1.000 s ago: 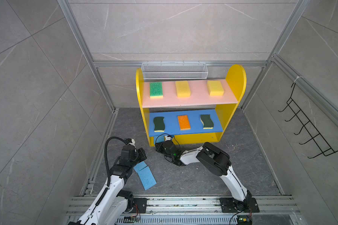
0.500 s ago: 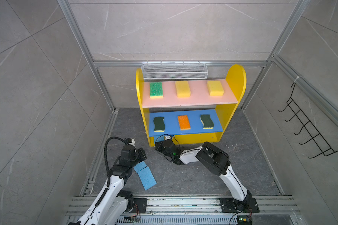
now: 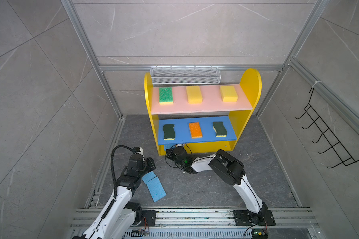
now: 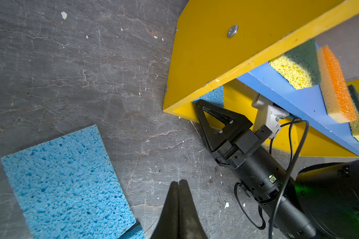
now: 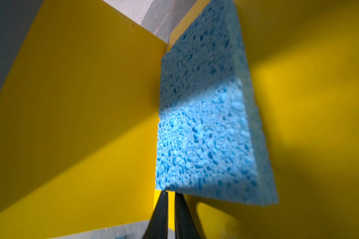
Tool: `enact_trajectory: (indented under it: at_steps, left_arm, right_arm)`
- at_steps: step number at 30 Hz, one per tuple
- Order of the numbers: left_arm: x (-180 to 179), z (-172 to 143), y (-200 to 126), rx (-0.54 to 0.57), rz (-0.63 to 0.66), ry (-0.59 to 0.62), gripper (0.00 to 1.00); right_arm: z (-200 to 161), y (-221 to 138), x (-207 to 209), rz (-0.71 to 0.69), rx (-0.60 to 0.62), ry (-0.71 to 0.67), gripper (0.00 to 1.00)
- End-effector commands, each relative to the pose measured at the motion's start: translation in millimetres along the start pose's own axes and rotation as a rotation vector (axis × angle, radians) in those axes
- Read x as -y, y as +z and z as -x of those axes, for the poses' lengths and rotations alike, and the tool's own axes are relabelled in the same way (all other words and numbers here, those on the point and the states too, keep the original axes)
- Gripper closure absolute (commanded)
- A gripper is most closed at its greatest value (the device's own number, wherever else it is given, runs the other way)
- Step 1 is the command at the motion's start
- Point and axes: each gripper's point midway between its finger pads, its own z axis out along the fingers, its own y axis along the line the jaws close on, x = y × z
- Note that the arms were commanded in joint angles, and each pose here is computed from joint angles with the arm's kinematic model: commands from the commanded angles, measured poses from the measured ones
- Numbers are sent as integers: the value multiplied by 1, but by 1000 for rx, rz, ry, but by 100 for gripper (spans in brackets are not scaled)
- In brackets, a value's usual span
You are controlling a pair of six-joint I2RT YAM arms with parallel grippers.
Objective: Arrange cleaning sponges on a shelf
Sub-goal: Move the cleaning sponge to the shelf.
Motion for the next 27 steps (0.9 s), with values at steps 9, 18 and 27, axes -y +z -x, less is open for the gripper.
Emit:
enact_trajectory:
  at_steps: [9, 18, 27]
  left_arm:
    - [3, 8, 0, 24, -6, 32, 100]
    - [-6, 5, -9, 19, 48, 20, 93]
    - [-34, -16, -12, -64, 180, -45, 58]
  right_arm:
    - [-18, -9, -6, -8, -32, -63, 83]
    - [-33, -55, -12, -31, -30, -106, 76]
    - [-51, -118, -10, -64, -50, -155, 63]
